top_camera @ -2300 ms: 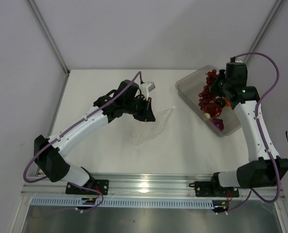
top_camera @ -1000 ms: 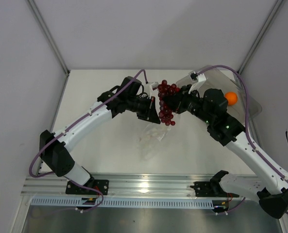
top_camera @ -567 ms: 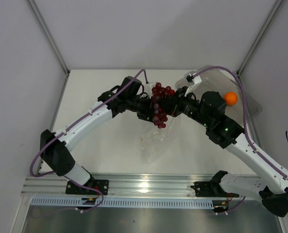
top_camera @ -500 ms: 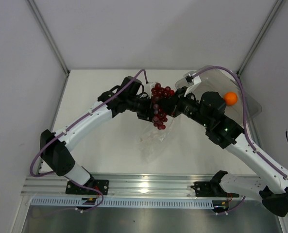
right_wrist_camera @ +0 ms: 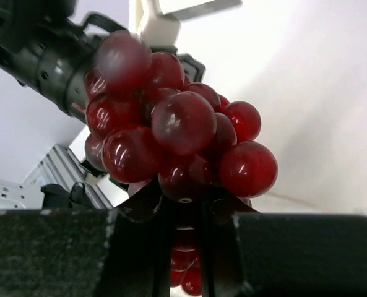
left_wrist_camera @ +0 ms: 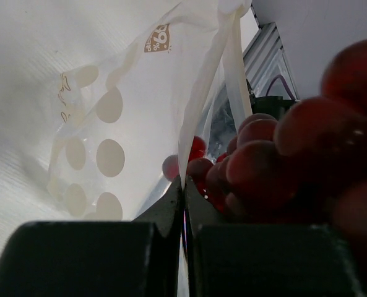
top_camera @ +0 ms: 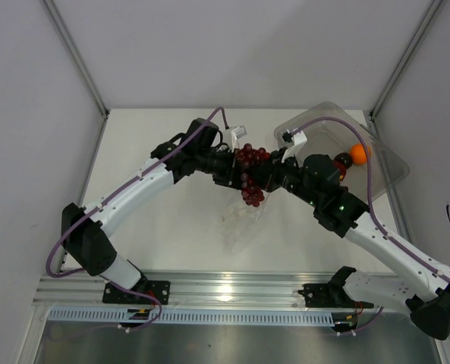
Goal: Place the food in the zip-top bag and seal the zipper
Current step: Place the fake fruit in the zipper food storage bag.
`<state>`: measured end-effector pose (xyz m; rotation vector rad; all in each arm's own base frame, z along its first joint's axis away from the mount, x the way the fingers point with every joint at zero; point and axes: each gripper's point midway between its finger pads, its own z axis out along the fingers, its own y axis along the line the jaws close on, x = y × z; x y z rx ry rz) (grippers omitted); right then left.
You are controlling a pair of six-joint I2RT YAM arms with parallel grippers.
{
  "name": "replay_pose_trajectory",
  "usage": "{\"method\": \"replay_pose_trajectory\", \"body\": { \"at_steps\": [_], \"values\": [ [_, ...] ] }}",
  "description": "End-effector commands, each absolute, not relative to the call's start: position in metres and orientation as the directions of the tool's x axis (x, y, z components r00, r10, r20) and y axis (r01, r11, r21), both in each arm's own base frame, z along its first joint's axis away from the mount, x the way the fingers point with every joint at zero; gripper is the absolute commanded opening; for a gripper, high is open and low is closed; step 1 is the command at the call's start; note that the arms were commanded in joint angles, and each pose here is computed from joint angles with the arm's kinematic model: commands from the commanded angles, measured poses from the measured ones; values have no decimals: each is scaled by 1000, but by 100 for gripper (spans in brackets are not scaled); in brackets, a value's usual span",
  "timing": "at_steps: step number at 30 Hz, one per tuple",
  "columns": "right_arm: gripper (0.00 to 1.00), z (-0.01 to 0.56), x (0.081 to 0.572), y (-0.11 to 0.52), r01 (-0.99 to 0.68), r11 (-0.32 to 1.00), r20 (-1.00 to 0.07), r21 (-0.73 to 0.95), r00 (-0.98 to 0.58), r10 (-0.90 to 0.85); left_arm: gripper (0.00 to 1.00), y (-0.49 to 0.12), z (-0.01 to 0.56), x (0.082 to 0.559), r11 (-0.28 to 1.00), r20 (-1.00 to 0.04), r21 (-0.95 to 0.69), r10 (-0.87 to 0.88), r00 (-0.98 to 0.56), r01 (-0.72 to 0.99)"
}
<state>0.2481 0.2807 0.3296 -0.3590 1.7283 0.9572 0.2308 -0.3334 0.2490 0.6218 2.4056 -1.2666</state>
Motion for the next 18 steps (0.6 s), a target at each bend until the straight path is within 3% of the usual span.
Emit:
{"method": "replay_pose_trajectory", "body": {
  "at_steps": [1, 18],
  "values": [
    [0, 345, 250, 278, -670, 626, -917, 398, -301, 261, 1, -333, 275, 227, 449, -536, -703, 175, -826, 552],
    [0, 275, 225, 270, -681, 633, -915, 368, -386, 116, 0, -321, 284, 241, 512, -570, -680, 81, -817, 526]
  ]
}}
